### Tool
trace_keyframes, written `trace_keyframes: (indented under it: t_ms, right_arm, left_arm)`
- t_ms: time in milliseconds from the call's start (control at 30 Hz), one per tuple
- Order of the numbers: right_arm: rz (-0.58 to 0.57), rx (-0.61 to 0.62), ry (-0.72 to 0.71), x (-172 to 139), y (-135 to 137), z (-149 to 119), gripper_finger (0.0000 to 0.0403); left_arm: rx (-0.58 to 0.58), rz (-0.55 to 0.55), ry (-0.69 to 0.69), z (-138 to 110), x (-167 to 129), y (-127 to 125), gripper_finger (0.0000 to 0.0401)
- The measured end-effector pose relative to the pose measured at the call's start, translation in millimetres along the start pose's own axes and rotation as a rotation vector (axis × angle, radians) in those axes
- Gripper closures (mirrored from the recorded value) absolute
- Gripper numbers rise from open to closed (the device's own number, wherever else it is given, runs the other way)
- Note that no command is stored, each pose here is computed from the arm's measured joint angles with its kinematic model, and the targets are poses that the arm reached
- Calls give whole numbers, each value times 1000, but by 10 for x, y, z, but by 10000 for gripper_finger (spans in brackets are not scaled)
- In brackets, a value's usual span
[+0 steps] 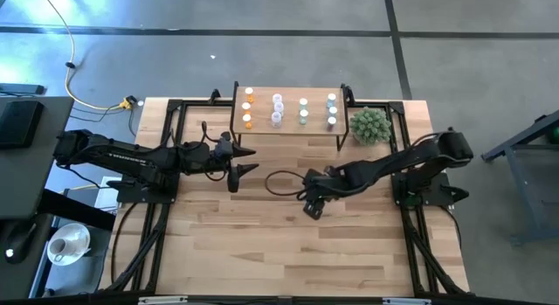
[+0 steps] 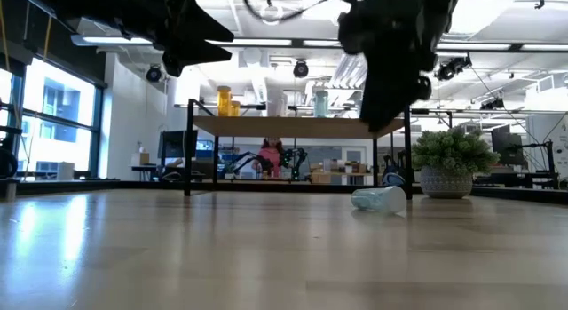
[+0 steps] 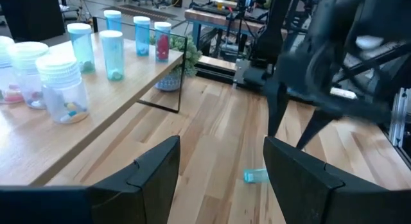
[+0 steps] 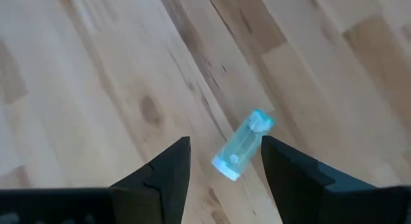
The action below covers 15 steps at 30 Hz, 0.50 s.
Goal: Pick and place medicine bottles onto shelf by color
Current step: Put the green pill bottle on the shelf and aligned with the other green pill bottles
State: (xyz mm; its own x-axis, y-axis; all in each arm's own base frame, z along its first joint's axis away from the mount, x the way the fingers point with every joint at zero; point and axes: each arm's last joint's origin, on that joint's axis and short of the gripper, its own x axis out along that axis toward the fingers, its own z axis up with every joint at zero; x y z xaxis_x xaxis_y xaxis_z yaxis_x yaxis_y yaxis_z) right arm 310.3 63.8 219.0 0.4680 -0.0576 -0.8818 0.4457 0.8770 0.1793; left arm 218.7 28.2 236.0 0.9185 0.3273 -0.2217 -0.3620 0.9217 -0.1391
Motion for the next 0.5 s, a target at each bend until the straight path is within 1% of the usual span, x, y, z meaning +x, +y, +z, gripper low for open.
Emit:
trace_keyframes:
  t_ms: [233,500]
  right_arm:
    - [-73,12,67,334,10,-66,222]
    - [-147,29,70,545,1,-104,222]
  left_arm:
    - [0,0,0,0,0,1,188]
    - [0,0,0,0,0,0,188]
